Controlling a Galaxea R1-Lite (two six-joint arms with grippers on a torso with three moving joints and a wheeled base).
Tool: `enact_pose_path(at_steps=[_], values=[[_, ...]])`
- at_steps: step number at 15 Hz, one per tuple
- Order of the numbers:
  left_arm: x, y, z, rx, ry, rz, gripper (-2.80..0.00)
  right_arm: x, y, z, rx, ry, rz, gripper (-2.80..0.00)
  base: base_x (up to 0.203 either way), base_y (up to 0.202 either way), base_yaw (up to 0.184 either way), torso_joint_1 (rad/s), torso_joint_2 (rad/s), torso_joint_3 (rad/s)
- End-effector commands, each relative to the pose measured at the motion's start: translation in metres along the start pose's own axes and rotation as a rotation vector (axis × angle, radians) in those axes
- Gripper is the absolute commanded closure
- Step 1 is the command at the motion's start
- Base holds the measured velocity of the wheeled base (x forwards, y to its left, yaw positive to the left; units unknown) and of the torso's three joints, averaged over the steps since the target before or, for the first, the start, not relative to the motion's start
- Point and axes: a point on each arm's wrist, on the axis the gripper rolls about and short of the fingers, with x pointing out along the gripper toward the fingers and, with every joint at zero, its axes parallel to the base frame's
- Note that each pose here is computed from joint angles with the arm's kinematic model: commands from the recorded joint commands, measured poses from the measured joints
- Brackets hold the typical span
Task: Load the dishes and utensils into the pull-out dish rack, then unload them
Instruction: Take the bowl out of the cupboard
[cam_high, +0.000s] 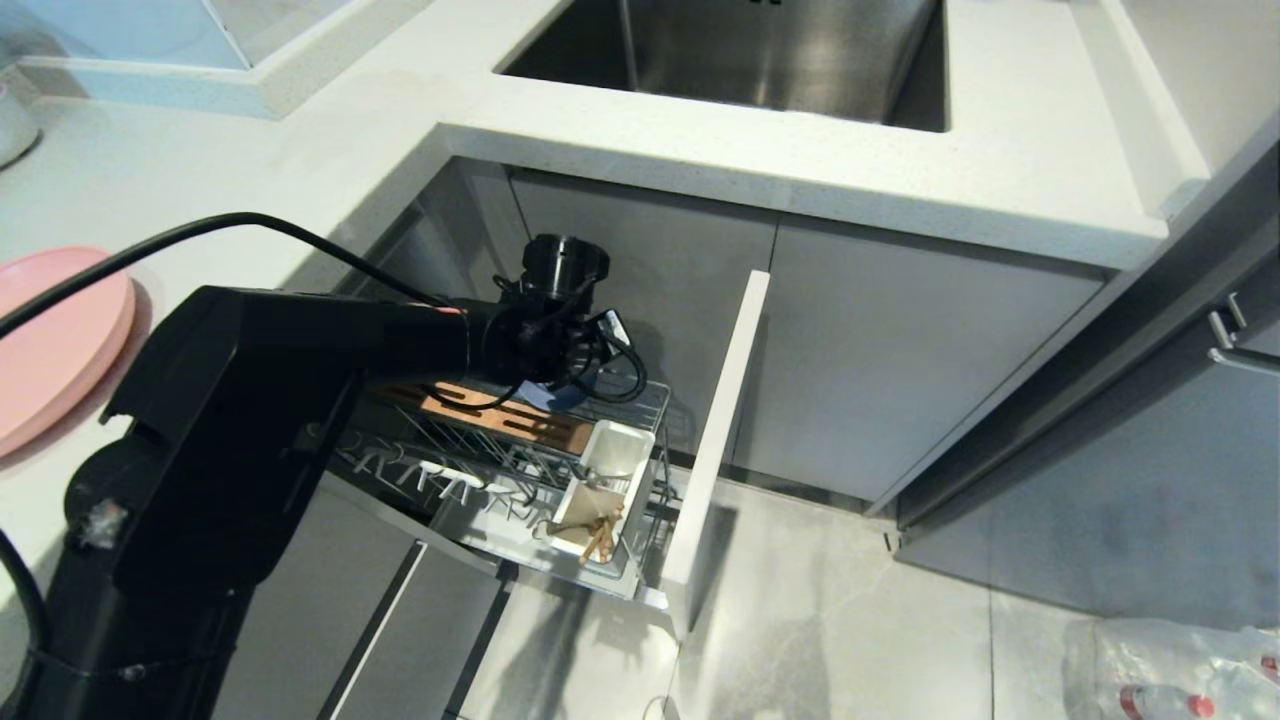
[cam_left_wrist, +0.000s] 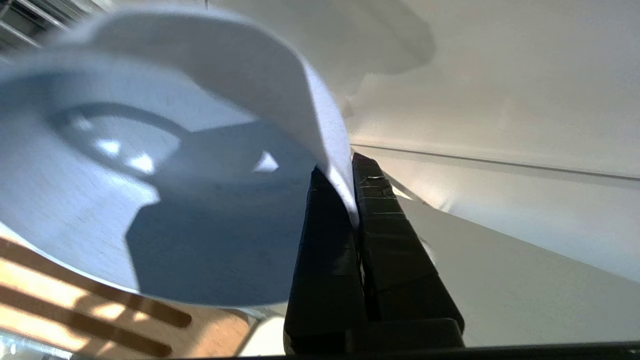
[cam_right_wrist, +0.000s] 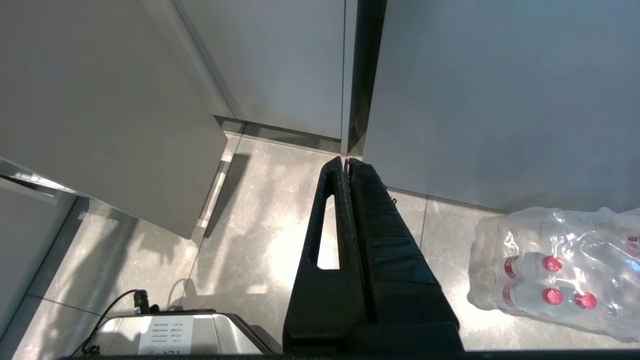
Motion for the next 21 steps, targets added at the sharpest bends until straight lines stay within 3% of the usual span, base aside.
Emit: enact_pose_path(at_steps=[1, 7, 11, 14, 16, 18, 21], values=[[-0.012, -0.005, 0.008, -0.011, -0.023, -0.014, 0.00, 0.000, 0.000, 0.000, 0.000, -0.001, -0.001, 0.00, 0.000, 0.000, 0.000, 0.000, 0.00, 0.000], [-0.098, -0.027, 0.043, -0.034, -0.121, -0.095, 0.00, 0.000, 0.000, 0.000, 0.000, 0.000, 0.000, 0.00, 0.000, 0.000, 0.000, 0.000, 0.00, 0.000], [-0.202, -0.036, 0.070, -0.053, -0.187, -0.223, 0.00, 0.000, 0.000, 0.000, 0.000, 0.000, 0.000, 0.00, 0.000, 0.000, 0.000, 0.000, 0.00, 0.000], [-0.295, -0.035, 0.076, -0.033, -0.217, -0.294, 0.00, 0.000, 0.000, 0.000, 0.000, -0.001, -0.001, 0.00, 0.000, 0.000, 0.000, 0.000, 0.00, 0.000], [-0.342, -0.022, 0.088, 0.032, -0.319, -0.266, 0.00, 0.000, 0.000, 0.000, 0.000, -0.001, 0.000, 0.00, 0.000, 0.000, 0.000, 0.000, 0.00, 0.000], [-0.367, -0.004, 0.111, 0.076, -0.436, -0.204, 0.00, 0.000, 0.000, 0.000, 0.000, -0.001, -0.001, 0.00, 0.000, 0.000, 0.000, 0.000, 0.00, 0.000], [-0.385, 0.034, 0.148, 0.102, -0.602, -0.011, 0.00, 0.000, 0.000, 0.000, 0.000, -0.001, 0.000, 0.00, 0.000, 0.000, 0.000, 0.000, 0.00, 0.000]])
